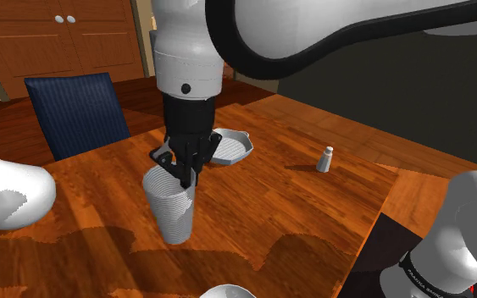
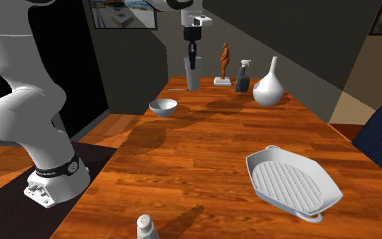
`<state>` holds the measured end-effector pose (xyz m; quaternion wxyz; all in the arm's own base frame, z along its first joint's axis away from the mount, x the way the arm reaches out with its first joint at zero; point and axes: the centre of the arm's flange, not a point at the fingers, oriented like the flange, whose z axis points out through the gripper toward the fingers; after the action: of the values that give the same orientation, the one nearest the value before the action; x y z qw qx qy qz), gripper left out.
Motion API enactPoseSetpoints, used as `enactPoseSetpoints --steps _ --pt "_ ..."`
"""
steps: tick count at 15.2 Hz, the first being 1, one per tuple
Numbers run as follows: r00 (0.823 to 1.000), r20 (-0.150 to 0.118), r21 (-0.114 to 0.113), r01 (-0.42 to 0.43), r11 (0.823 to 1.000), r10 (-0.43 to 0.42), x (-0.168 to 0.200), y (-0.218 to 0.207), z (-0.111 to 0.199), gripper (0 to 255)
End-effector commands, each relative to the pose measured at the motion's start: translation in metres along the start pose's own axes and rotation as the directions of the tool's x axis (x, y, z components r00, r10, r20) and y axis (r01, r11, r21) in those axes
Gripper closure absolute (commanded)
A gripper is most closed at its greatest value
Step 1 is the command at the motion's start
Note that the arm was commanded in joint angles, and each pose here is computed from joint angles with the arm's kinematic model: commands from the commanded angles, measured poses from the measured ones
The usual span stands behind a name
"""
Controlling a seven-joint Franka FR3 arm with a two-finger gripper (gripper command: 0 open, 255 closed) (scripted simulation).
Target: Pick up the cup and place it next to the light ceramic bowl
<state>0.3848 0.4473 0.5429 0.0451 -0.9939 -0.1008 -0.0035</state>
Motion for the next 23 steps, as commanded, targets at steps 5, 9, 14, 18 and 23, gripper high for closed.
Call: enactPoseSetpoints --steps 5,9,14,18,23 --pt "1.000 0.000 0.001 -0.002 1.000 0.002 -0.010 -0.078 0.016 255" --pt "1.000 0.000 0.001 -0.002 1.000 0.002 -0.016 -0.130 0.027 255" --pt "1.000 0.000 0.001 -0.002 1.000 0.002 -0.025 -0.194 0.041 255" --pt "1.000 0.000 0.001 -0.002 1.000 0.002 -0.027 -0.212 0.055 255" --pt "1.000 0.000 0.001 -0.002 1.000 0.002 -0.028 -0.210 0.082 255"
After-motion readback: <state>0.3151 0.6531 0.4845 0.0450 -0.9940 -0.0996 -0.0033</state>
